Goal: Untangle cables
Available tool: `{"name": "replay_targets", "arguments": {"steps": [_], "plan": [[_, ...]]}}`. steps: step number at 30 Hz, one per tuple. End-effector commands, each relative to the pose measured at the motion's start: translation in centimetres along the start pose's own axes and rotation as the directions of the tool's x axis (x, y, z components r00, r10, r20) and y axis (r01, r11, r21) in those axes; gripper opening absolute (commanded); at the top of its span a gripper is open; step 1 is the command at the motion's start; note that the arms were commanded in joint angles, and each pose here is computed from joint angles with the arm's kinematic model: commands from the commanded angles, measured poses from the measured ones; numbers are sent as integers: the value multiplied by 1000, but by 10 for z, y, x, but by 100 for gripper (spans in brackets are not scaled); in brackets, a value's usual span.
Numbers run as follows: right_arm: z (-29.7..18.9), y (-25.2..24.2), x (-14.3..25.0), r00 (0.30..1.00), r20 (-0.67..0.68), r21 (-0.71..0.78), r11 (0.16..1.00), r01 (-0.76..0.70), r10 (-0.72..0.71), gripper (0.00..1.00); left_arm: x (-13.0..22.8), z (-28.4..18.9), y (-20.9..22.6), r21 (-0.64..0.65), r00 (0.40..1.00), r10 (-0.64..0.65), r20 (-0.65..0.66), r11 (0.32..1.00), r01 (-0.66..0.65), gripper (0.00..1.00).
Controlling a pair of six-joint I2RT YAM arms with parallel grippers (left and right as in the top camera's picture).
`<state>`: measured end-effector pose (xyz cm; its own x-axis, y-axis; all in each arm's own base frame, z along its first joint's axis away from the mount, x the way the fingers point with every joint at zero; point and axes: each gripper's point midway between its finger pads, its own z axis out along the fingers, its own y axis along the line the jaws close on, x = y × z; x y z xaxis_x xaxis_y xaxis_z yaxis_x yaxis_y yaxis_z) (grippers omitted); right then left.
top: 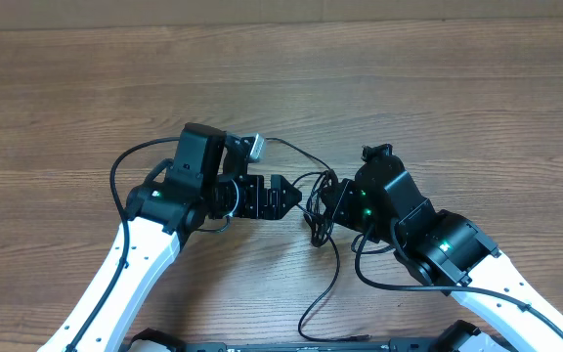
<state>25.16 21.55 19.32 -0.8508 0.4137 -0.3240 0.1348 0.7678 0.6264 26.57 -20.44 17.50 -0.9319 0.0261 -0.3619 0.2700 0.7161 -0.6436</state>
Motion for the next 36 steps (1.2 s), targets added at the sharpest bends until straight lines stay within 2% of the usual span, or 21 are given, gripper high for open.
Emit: {"name": "replay_targets", "arguments": {"steps": [1,5,8,10,14,18,20,23,25,26,29,30,33,36], "plan": [[-5,7,-4,1000,17,-28,1000,-11,11,4,5,5,-9,32,997,77,-17,997,-76,86],[-6,17,-2,1000,-2,-75,997,-7,7,4,5,8,-10,17,993,118,-13,993,-118,82],[-8,39,0,1000,-29,-176,984,2,-7,4,4,8,-4,-17,991,135,-8,991,-135,76],[-13,59,-3,999,-28,-266,964,15,-24,4,1,8,2,-56,991,134,3,989,-134,76],[-15,66,-6,1000,-12,-294,956,22,-26,4,0,7,7,-81,991,133,7,988,-132,77],[-23,88,-3,998,-36,-395,918,39,-58,4,0,7,6,-80,990,142,8,987,-141,76],[-27,96,-1,996,-44,-432,901,46,-72,4,-1,8,6,-80,989,144,11,987,-143,73],[-30,101,2,995,-59,-458,888,49,-86,4,-5,9,8,-92,989,148,23,985,-146,51],[-31,102,5,993,-74,-467,883,48,-93,4,-6,12,12,-103,990,142,21,985,-139,39],[-32,104,6,992,-81,-475,879,49,-99,4,-6,13,13,-106,990,140,18,985,-137,37],[-35,109,8,990,-87,-500,864,54,-112,4,-3,24,25,-133,993,114,-15,984,-115,22],[-36,110,7,990,-82,-506,861,57,-113,4,-2,28,34,-164,995,98,-29,981,-101,14],[-39,112,2,992,-67,-516,854,59,-109,4,-1,35,66,-299,999,13,-31,954,-22,5],[-45,108,-9,994,-45,-523,850,60,-98,4,-4,35,96,-434,998,-64,14,899,63,4]]}}
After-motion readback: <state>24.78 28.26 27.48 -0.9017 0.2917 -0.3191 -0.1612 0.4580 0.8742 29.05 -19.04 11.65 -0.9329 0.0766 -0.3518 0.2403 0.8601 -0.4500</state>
